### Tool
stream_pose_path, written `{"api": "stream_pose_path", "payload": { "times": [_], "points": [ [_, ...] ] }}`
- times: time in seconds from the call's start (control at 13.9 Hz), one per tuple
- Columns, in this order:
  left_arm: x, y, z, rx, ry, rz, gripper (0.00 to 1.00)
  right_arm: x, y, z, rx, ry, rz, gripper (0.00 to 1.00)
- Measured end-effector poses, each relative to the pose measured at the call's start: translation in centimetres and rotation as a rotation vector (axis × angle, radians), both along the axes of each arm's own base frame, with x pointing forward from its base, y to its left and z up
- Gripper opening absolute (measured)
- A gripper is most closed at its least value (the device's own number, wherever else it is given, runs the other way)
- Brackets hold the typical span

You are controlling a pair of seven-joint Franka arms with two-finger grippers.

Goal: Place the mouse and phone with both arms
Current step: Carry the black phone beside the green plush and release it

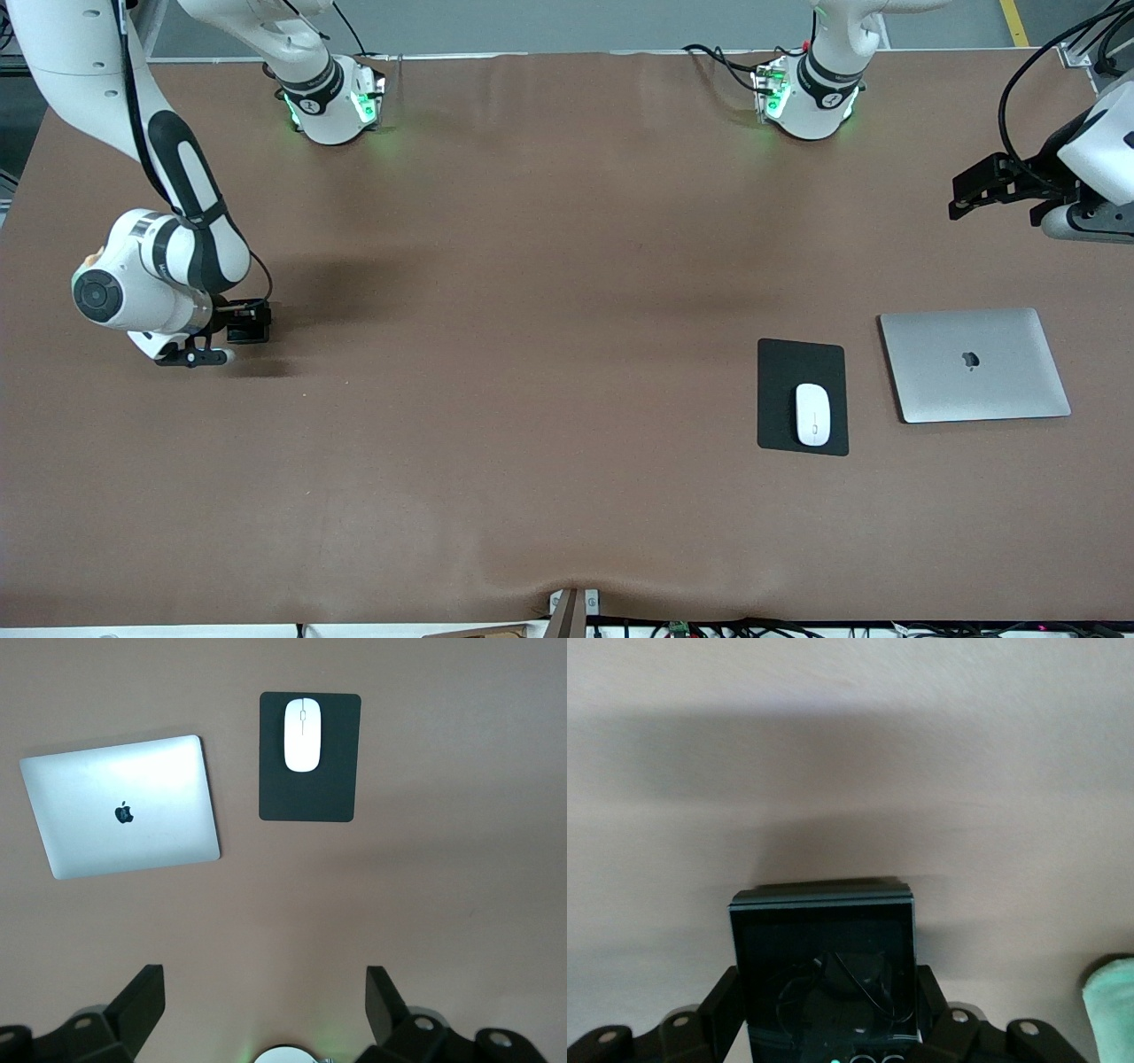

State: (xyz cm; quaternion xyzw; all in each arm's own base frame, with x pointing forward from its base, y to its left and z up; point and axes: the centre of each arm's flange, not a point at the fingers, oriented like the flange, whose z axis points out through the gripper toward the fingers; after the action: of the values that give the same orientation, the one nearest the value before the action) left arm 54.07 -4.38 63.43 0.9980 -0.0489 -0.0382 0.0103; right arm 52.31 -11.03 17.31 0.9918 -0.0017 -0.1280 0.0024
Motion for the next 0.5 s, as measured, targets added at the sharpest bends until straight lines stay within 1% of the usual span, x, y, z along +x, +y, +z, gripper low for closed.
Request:
{"api": "stream_pose_path", "payload": {
  "times": [0.5],
  "points": [
    [0.43,0.80,-0.03,0.017,-0.004,0.012,1.00,-0.57,0.24,-0.54,0.023,-0.023,-0.052,0.80]
  ]
}}
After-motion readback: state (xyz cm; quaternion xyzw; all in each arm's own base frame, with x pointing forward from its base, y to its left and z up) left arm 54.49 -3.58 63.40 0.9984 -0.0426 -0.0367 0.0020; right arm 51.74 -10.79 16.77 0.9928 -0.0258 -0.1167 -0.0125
